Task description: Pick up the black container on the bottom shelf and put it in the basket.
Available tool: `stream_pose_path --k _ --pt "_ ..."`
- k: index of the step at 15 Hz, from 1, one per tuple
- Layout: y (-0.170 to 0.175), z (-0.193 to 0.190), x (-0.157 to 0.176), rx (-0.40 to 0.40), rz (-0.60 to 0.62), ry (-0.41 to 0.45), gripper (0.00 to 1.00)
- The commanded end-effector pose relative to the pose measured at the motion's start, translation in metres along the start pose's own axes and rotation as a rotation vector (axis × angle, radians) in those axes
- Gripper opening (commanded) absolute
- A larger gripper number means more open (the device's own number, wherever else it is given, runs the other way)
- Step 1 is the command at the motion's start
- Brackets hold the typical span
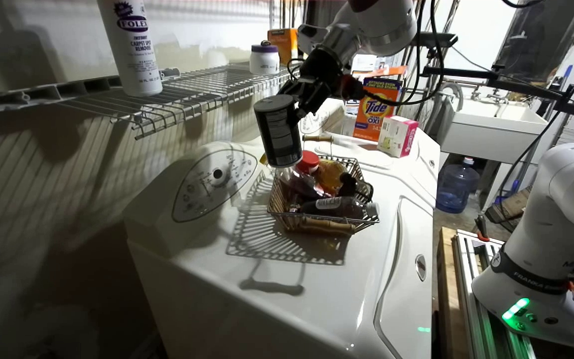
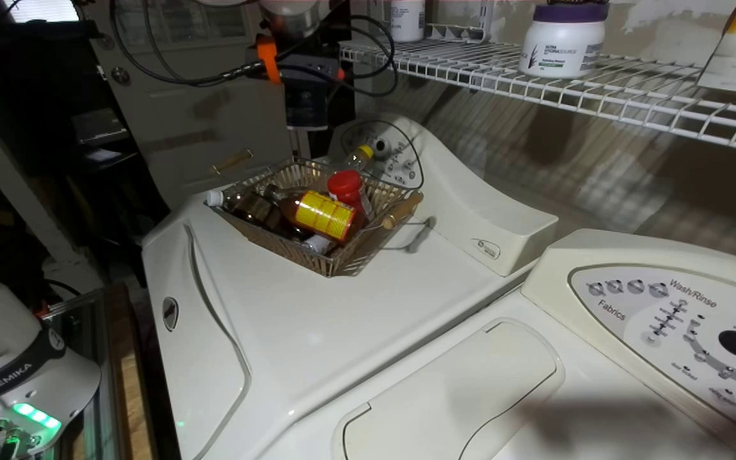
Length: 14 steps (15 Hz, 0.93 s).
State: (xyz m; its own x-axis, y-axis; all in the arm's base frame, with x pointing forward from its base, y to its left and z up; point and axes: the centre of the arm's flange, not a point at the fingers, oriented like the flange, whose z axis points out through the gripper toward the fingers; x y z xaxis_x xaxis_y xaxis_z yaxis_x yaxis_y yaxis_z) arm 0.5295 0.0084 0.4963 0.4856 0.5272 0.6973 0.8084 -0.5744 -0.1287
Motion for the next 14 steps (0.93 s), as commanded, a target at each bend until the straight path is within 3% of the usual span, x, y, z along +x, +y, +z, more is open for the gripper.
stream_pose_path --k 1,3,4,8,14 --pt "-0.001 0.002 -0.003 0.005 -0.003 -0.004 0.87" --pt "-0.002 0.003 -0.004 0.007 -0.006 -0.006 0.87" --pt "-0.002 0.003 -0.004 0.006 -0.007 -0.005 0.62" --pt "0.003 0.016 -0.025 0.072 -0.072 0.062 0.62" --pt "0.008 0.039 -0.072 0.129 -0.099 0.081 0.62"
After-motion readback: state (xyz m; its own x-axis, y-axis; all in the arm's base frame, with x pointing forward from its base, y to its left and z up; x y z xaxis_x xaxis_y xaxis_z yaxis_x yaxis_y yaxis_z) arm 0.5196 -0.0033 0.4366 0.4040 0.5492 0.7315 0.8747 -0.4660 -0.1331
